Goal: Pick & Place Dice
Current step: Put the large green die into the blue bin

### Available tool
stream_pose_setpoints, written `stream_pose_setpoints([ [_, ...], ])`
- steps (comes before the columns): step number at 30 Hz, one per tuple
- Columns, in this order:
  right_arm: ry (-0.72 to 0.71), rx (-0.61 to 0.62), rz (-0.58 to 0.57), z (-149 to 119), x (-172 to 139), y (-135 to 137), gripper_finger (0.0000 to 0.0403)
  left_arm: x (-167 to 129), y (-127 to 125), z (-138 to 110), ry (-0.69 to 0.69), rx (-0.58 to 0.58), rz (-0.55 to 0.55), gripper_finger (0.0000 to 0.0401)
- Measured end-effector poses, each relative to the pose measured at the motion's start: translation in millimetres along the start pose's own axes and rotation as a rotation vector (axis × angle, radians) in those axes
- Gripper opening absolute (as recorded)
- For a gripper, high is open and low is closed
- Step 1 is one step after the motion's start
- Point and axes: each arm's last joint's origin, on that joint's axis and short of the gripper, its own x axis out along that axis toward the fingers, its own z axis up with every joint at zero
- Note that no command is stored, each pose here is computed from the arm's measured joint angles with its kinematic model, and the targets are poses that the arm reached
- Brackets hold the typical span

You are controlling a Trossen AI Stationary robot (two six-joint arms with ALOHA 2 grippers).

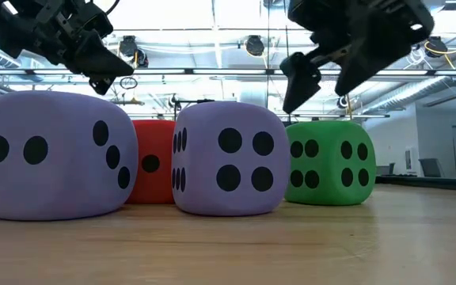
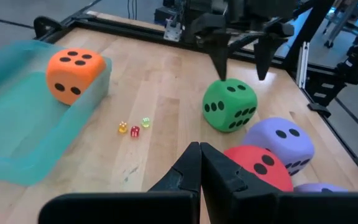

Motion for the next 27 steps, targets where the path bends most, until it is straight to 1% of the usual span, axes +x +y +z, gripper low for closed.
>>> stream_pose_setpoints([
  [7,0.045,-0.017,-0.003,-23,12,-1,0.04,1,-2,0,0.002,-0.002,0.016,0.0008],
  [12,-0.017,0.008,-0.027,-37,21,-7,0.04,1,-2,0,0.001,0.004,0.043,0.0008],
  [18,-0.066,-0.005,-0.032,-43,27,-4,0.04,1,-2,0,0.0,0.009,0.043,0.0008],
  [20,-0.101,0.018,-0.038,-44,28,-4,0.0399,1,-2,0,-0.005,0.011,0.043,0.0008],
  [23,-0.142,0.086,-0.041,-43,29,-5,0.0393,1,-3,2,-0.019,0.016,0.042,0.0008],
  [27,-0.15,0.137,-0.047,-43,28,-9,0.0375,1,-3,3,-0.032,0.02,0.04,0.0008],
])
